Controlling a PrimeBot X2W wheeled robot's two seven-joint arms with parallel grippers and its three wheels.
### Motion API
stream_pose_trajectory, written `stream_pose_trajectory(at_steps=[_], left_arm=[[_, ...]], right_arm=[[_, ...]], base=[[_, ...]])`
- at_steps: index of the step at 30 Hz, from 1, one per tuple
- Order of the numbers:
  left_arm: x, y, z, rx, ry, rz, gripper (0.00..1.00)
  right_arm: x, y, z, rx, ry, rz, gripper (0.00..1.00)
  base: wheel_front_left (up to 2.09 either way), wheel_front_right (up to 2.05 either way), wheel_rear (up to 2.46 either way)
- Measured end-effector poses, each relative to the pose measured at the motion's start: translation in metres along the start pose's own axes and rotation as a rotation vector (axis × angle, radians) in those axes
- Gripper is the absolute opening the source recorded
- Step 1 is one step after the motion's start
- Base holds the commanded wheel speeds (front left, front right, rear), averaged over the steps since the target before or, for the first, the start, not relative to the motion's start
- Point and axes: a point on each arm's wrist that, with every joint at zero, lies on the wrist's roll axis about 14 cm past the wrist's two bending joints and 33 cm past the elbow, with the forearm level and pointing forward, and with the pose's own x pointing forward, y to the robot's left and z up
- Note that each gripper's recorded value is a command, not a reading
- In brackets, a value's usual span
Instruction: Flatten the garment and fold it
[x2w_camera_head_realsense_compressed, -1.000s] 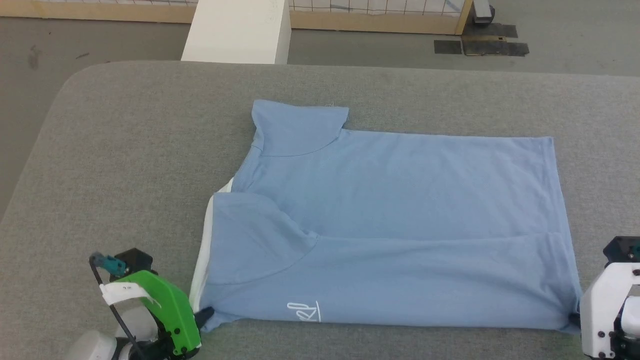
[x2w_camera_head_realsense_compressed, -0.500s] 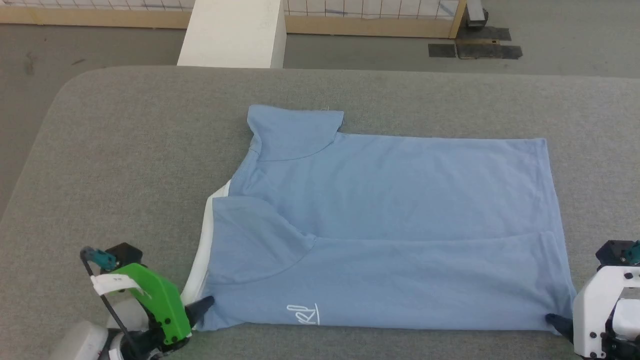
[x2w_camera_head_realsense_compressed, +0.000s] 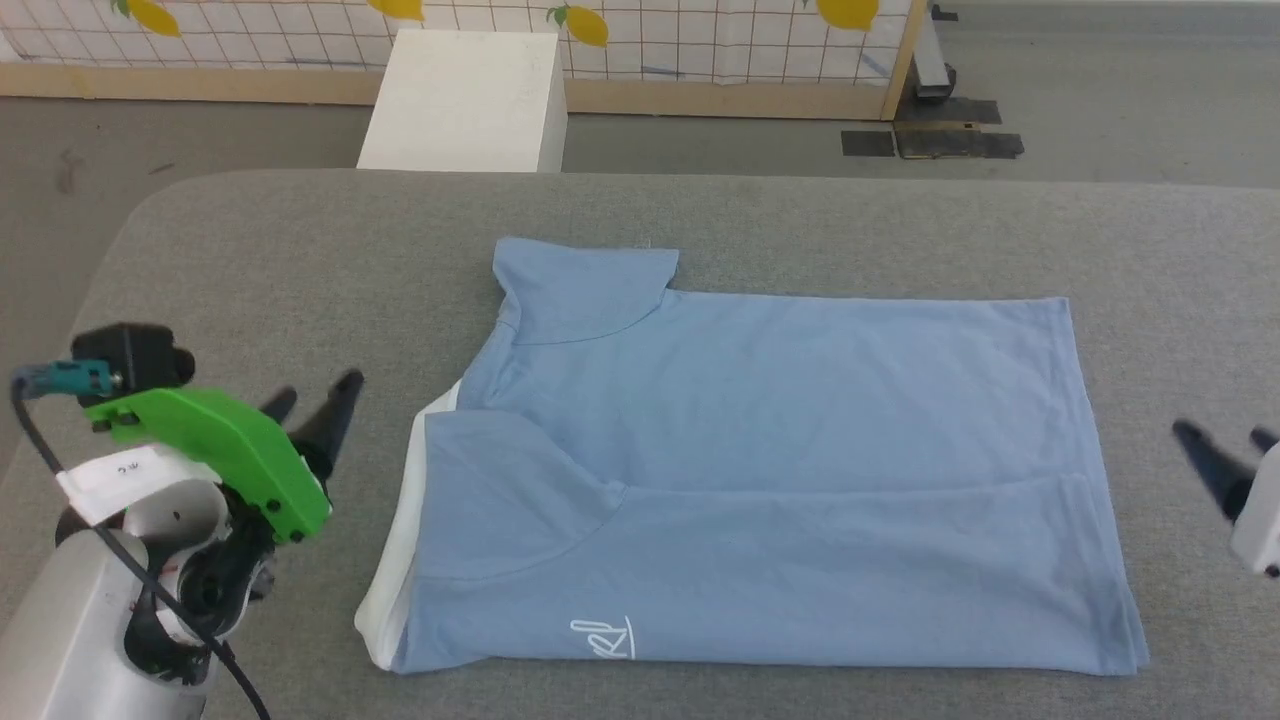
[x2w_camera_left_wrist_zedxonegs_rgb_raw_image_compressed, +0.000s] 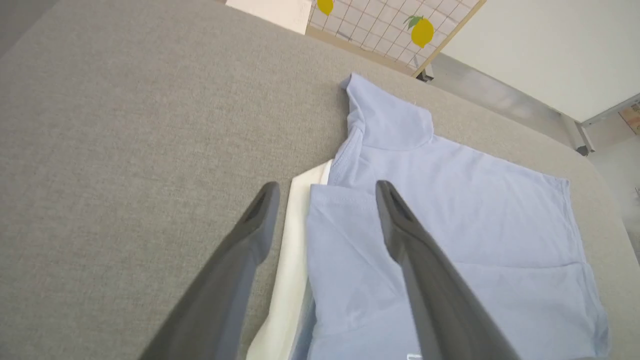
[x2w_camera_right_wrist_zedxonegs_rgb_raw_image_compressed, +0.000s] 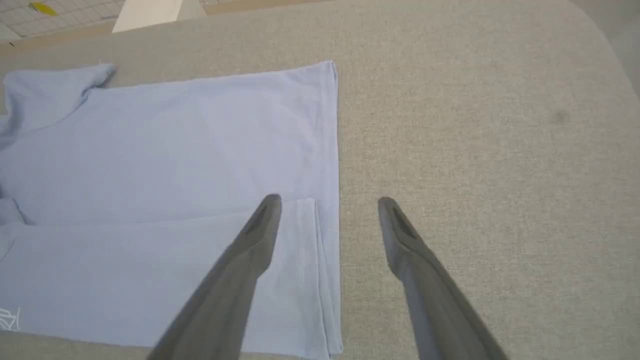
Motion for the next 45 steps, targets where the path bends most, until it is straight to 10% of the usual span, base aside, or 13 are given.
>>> stream_pose_trajectory(at_steps=[13, 27, 45], left_arm=[[0.025, -0.004, 0.037, 0.099, -0.428, -0.055, 1.00], [0.092, -0.007, 0.043, 0.165, -0.467, -0.082, 1.00], [0.222, -0.018, 0.022, 0.281, 0.198, 0.011, 1.00]], right_arm=[[0.019, -0.002, 0.054, -0.017, -0.364, -0.027, 1.00], [0.074, 0.017, 0.052, -0.060, -0.336, 0.026, 1.00], [0.123, 0.018, 0.020, -0.087, -0.210, 0.030, 1.00]], base=[[0.00, 0.00, 0.00], [0.00, 0.00, 0.00], [0.00, 0.00, 0.00]])
